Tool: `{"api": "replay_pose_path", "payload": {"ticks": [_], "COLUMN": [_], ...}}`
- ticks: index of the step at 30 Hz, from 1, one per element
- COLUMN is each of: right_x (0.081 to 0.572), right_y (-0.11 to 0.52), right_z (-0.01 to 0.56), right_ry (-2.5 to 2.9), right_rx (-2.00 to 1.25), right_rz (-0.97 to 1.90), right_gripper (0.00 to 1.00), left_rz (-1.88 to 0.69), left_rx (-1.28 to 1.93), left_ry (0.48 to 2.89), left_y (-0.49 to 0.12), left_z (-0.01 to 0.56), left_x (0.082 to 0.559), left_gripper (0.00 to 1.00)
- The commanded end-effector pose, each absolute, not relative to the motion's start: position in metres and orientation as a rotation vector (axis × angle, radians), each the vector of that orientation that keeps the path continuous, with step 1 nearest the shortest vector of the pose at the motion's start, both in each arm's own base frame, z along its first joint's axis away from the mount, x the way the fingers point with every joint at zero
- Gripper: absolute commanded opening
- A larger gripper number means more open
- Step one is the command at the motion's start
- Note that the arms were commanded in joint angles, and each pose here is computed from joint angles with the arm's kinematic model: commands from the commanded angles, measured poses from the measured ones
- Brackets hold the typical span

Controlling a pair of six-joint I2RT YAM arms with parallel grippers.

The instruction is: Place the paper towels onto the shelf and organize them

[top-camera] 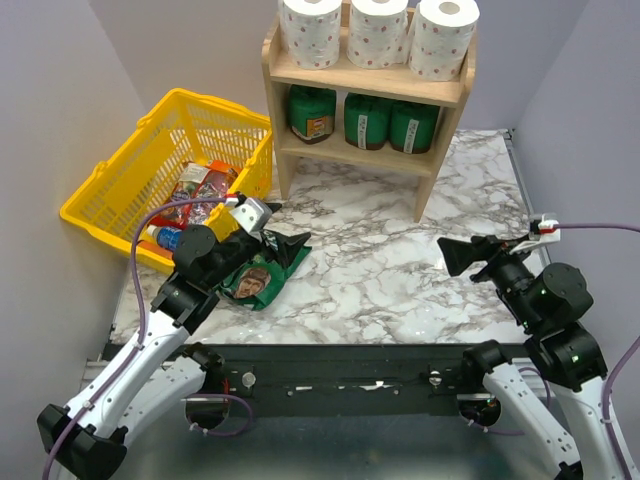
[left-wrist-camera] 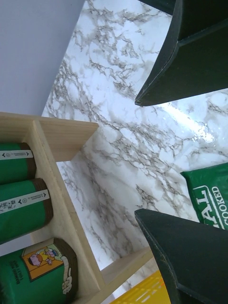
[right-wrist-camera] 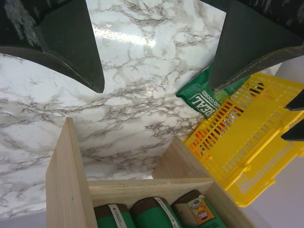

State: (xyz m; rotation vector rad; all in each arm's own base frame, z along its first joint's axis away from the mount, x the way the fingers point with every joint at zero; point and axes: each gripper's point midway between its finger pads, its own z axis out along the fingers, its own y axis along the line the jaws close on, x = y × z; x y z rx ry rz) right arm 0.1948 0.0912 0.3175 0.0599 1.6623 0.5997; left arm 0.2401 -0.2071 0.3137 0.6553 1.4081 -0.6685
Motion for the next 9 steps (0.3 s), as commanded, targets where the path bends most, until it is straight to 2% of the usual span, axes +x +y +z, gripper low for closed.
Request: {"api": "replay_pose_path", "payload": {"ticks": [1, 9], "right_x": [0.2014, 0.2048], "right_y": [0.0922, 0.0934], "right_z": [0.3103, 0.3093], "right_ry": [1.682, 1.680], "right_rx": [0.048, 0.036], "right_rz": [0.576, 0.568], "right_gripper": [1.00, 1.00], "left_rz": [-0.703, -0.674], "left_rx": [0.684, 0.713], "left_ry": [1.353, 1.395], "left_y": [-0.2122, -0.2104], "left_z": [0.3227, 0.3148], "left_x": [0.2325, 0.2336], "left_gripper": [0.99, 0.99]}}
